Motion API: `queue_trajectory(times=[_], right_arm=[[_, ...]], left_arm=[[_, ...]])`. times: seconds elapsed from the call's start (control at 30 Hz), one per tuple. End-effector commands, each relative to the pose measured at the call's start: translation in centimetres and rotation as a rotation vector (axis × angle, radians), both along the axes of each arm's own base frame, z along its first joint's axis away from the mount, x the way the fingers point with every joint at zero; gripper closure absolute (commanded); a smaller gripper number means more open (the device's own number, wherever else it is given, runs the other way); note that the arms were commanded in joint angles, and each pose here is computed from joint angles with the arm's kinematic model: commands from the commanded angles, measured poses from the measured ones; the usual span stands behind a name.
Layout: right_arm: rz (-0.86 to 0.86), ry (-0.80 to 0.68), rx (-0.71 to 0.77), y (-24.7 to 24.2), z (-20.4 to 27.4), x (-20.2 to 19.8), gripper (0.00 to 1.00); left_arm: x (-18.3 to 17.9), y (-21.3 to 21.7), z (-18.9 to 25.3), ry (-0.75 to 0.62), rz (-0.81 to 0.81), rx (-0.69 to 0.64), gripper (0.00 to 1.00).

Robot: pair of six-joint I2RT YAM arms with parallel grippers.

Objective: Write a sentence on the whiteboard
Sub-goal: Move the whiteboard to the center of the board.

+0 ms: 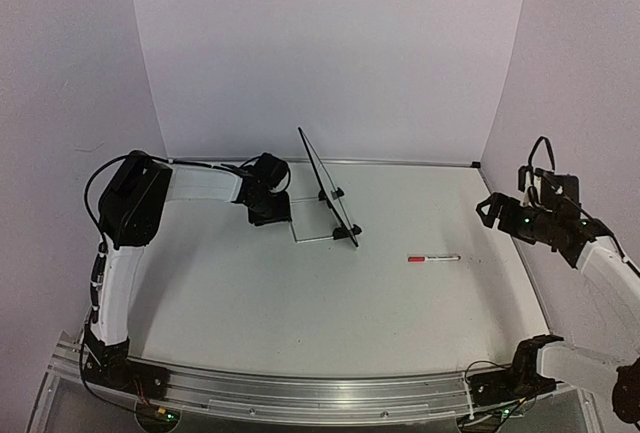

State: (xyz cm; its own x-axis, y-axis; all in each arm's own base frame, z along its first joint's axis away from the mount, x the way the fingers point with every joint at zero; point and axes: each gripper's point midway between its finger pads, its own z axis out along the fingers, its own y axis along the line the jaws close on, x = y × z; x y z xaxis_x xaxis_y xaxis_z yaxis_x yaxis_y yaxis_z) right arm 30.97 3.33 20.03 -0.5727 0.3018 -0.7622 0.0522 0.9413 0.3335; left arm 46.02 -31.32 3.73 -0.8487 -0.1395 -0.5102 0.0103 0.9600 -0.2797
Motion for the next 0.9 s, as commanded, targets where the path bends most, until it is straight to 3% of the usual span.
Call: queue_trajectory(times=[0.0, 0.27, 0.87], right_arm=[[0.007, -0.016, 0.011, 0.2, 0.2, 0.0, 0.02], [0.010, -0.004, 0.010, 0.2, -0.2, 0.0, 0.02], [0.001, 0.004, 0.020, 0.2, -0.6, 0.4, 0.02]], left_arm=[[2.5, -1.3, 0.5, -0.044, 0.031, -0.034, 0.52], [3.3, -2.1, -1.2, -0.029, 0.004, -0.006, 0.53], [1.3, 0.1, -5.0, 0.069, -0.041, 0.153, 0.95]])
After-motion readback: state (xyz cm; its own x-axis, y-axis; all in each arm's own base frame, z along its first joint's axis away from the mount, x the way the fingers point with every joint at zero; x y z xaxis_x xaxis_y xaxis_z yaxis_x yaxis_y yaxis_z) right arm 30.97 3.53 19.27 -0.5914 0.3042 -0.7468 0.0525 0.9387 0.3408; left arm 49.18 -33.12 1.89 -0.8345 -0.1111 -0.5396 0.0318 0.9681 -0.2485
